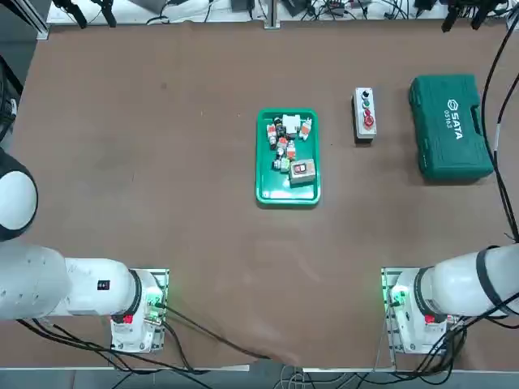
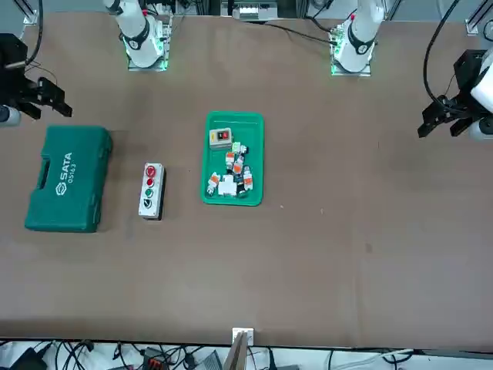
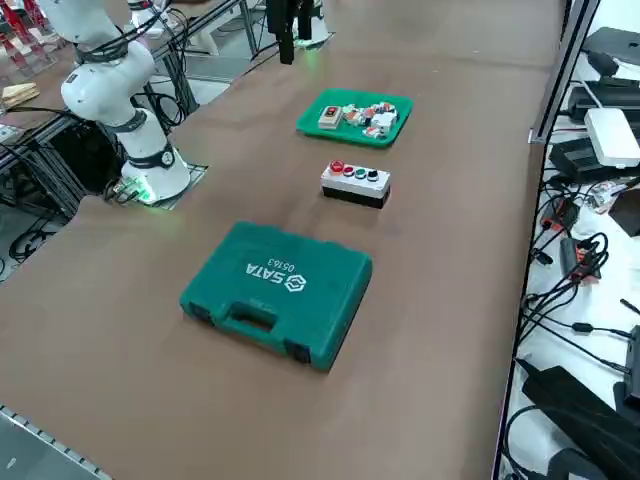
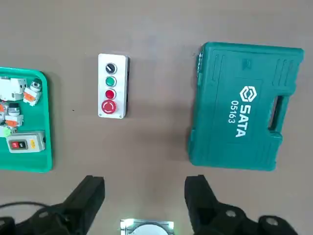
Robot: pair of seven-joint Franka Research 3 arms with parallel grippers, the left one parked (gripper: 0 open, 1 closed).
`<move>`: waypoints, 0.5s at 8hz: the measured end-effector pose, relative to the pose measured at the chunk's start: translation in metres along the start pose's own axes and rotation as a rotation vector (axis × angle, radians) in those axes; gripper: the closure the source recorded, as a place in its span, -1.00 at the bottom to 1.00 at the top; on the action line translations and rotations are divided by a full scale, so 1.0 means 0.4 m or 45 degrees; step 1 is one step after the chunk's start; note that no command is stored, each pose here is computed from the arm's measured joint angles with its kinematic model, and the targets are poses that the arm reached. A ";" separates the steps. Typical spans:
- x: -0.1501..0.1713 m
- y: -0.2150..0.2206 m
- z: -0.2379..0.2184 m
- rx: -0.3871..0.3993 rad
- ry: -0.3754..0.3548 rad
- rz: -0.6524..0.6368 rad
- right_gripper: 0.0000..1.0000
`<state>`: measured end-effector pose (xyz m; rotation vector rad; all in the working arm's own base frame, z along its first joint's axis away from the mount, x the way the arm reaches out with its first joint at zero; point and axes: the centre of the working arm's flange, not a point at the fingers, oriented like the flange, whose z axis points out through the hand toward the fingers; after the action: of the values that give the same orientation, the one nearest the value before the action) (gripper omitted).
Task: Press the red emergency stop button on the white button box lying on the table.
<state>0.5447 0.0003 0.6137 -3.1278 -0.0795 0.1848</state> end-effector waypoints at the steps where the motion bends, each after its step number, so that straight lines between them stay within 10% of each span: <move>1: 0.007 0.000 0.011 0.000 -0.012 0.008 -0.95; 4: 0.015 0.001 0.030 0.000 -0.039 0.022 -0.12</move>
<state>0.5494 0.0002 0.6010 -3.1270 -0.0527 0.2327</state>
